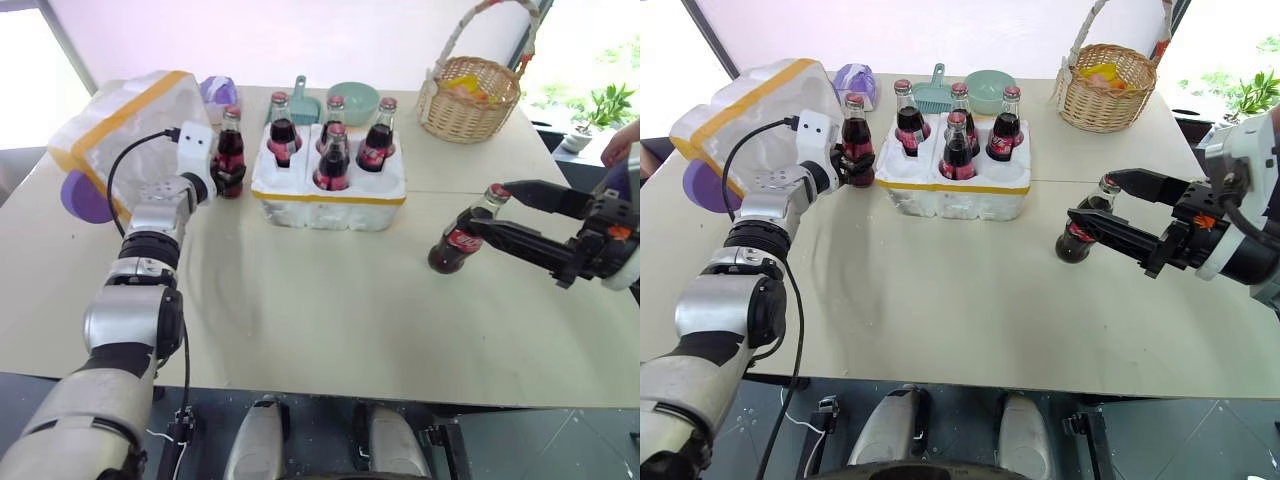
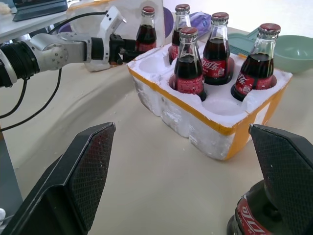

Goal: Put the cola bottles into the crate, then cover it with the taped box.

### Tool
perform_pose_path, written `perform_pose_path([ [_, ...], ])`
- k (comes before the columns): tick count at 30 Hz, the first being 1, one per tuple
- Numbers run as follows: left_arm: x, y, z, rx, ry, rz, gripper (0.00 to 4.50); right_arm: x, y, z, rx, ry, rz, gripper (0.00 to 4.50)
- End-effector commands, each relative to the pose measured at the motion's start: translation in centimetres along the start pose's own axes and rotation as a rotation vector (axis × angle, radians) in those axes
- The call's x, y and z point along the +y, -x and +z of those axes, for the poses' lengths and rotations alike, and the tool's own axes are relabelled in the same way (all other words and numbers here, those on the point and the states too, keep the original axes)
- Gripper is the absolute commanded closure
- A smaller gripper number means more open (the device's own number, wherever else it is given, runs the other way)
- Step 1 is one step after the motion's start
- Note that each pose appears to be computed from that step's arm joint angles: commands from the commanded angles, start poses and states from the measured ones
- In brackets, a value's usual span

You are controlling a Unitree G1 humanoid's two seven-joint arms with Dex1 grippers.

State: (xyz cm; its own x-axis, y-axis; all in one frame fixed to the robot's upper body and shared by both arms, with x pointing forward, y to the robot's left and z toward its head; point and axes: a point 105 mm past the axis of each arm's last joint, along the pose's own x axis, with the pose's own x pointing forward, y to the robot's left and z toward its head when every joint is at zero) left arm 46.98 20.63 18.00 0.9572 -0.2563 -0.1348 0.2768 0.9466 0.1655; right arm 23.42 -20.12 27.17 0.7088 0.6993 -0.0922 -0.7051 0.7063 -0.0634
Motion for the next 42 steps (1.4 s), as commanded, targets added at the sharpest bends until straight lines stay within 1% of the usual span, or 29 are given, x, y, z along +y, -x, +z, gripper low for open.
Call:
perform_pose_path([
  [1, 2.3, 1.0, 3.6, -0.108, 0.014, 0.031, 1.71, -0.1, 0.6, 1.1, -0.046, 0.032, -0.016, 0.0],
  [4, 3.1, 2.2, 6.0, -0.184, 0.073, -0.042, 1.71, -0.1, 0.7, 1.2, -0.045, 0.03, -0.018, 0.0],
  [6, 2.8, 3.0, 7.4, -0.222, 0.115, -0.14, 1.71, -0.1, 0.8, 1.0, -0.042, 0.028, -0.021, 0.0],
  [10, 1.3, 5.4, 10.9, -0.306, 0.17, -0.396, 1.71, 0.0, 1.0, 0.6, -0.033, 0.02, -0.031, 0.0],
  [11, 1.0, 5.7, 11.4, -0.316, 0.173, -0.43, 1.71, 0.0, 1.0, 0.5, -0.033, 0.018, -0.032, 0.0],
  [14, -1.1, 6.9, 13.5, -0.361, 0.19, -0.563, 1.71, 0.2, 1.1, 0.2, -0.036, 0.01, -0.039, 0.0],
  [19, -2.7, 6.9, 14.8, -0.38, 0.195, -0.594, 1.71, 0.4, 1.2, -0.2, -0.035, 0.002, -0.057, 0.0],
  [23, -4.0, 6.7, 14.3, -0.361, 0.163, -0.632, 1.71, 0.4, 1.5, -0.4, -0.036, -0.003, -0.073, 0.0],
  [30, -5.7, 5.0, 11.0, -0.251, 0.088, -0.614, 1.71, 0.3, 1.8, -0.8, -0.033, -0.013, -0.109, 0.0],
  [34, -6.6, 4.7, 10.0, -0.225, 0.045, -0.63, 1.71, 0.2, 1.8, -1.1, -0.032, -0.023, -0.124, 0.0],
  [36, -7.6, 4.1, 9.1, -0.204, 0.025, -0.626, 1.71, 0.0, 1.7, -1.2, -0.036, -0.027, -0.128, 0.0],
  [39, -8.4, 3.4, 8.4, -0.192, 0.003, -0.614, 1.71, 0.0, 1.6, -1.2, -0.038, -0.027, -0.129, 0.0],
  [42, -9.1, 2.4, 7.2, -0.161, -0.035, -0.575, 1.71, 0.0, 1.4, -1.1, -0.041, -0.023, -0.124, 0.0],
])
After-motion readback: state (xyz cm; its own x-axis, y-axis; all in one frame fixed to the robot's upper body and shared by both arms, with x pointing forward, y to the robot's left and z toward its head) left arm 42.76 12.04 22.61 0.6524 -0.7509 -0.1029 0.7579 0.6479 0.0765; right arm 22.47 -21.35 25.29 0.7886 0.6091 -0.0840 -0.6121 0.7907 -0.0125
